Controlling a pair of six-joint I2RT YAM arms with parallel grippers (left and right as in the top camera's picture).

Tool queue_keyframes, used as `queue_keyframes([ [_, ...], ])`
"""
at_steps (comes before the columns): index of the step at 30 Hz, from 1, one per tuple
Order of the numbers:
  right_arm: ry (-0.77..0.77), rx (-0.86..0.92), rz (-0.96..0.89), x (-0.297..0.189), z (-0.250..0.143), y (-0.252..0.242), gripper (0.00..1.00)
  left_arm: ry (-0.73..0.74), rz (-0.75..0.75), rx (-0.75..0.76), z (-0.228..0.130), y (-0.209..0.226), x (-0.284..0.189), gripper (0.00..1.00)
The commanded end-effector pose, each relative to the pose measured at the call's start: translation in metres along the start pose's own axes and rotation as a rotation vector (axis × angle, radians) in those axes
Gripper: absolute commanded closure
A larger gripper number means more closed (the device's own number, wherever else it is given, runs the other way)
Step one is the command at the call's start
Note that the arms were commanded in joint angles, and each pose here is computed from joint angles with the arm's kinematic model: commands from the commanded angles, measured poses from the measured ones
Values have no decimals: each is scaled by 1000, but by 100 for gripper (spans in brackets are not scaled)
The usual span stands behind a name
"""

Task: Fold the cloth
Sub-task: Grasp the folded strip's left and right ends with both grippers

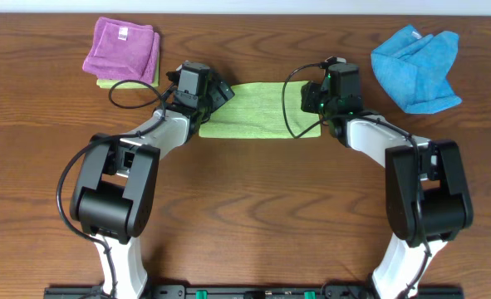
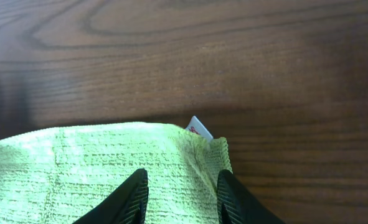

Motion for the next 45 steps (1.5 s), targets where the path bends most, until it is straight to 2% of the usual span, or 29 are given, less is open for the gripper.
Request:
queue_keyframes([
  [1,1,-3,9,3,2,4,63,-50,3,-1,10,-2,2,5],
  [9,68,-82,74,1,1,10,63,-3,-191,80,28,-31,-7,5],
  [15,129,-146,61,-2,6,12,64,48,-143,118,38,-38,-15,5],
  [18,155,-142,55,-4,7,13,60,126,-141,135,35,-42,-21,5],
  [20,183,-139,41,-6,8,12,54,181,-137,160,34,-47,-28,5],
  [21,193,-140,29,-7,7,12,48,194,-122,174,34,-49,-32,5],
  [24,225,-145,-26,-9,2,6,16,234,-77,203,33,-47,-39,5],
  [26,253,-148,-62,-10,-2,2,7,271,-39,230,29,-41,-41,5],
  [29,306,-157,-74,-15,-8,1,1,348,-11,274,21,-33,-47,5],
  [45,392,-146,-58,-19,-27,11,5,449,49,315,-8,-31,-50,5],
])
Point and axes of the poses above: each gripper's point midway between its finger pads, its own x axis out along the fingers, its own y axis along the line the jaws close on, z = x × y, the point moved 9 cm from there along -x, back along the fingers, and after that the axes turned 5 degrees about -x, right-handed, at the moved point
